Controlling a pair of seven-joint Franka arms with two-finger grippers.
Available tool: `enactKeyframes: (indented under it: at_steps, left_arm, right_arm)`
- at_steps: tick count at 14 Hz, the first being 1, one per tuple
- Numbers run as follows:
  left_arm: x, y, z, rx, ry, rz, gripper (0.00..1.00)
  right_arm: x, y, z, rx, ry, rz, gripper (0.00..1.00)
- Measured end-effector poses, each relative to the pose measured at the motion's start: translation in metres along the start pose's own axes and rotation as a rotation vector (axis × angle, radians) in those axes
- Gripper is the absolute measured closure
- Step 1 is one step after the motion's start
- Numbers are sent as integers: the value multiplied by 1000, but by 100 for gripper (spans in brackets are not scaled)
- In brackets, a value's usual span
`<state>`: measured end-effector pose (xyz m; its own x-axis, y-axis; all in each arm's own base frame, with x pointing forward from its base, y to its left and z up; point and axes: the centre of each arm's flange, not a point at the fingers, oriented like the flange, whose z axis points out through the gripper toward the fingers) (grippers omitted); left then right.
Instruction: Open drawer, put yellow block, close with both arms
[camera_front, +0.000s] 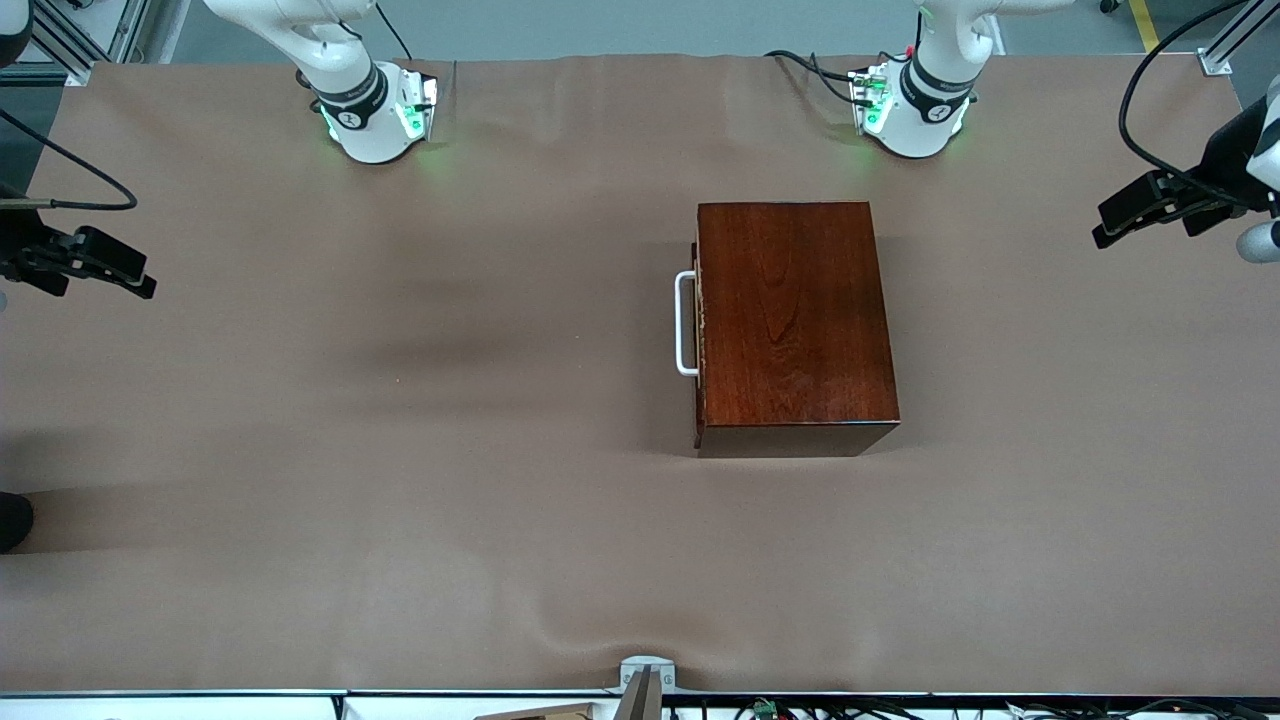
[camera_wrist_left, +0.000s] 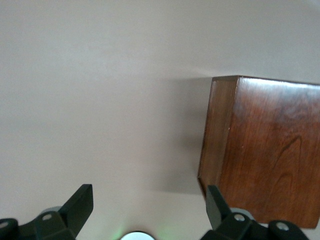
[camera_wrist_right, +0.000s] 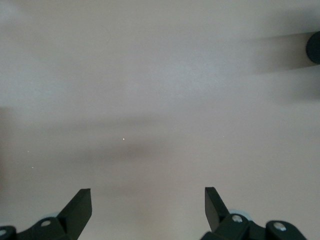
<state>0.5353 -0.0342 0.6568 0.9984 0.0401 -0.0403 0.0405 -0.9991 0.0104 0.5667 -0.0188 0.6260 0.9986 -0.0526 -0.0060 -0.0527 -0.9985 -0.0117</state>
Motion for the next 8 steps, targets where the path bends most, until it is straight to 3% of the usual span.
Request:
enactKeyframes:
  at_steps: [3,8]
  left_arm:
    - [-5,-7,-1,11,-23,92,0]
    - [-5,-10,2,33,-29,92,0]
  right_arm:
    - [0,0,0,0,0,0,0]
    - [0,0,0,0,0,0,0]
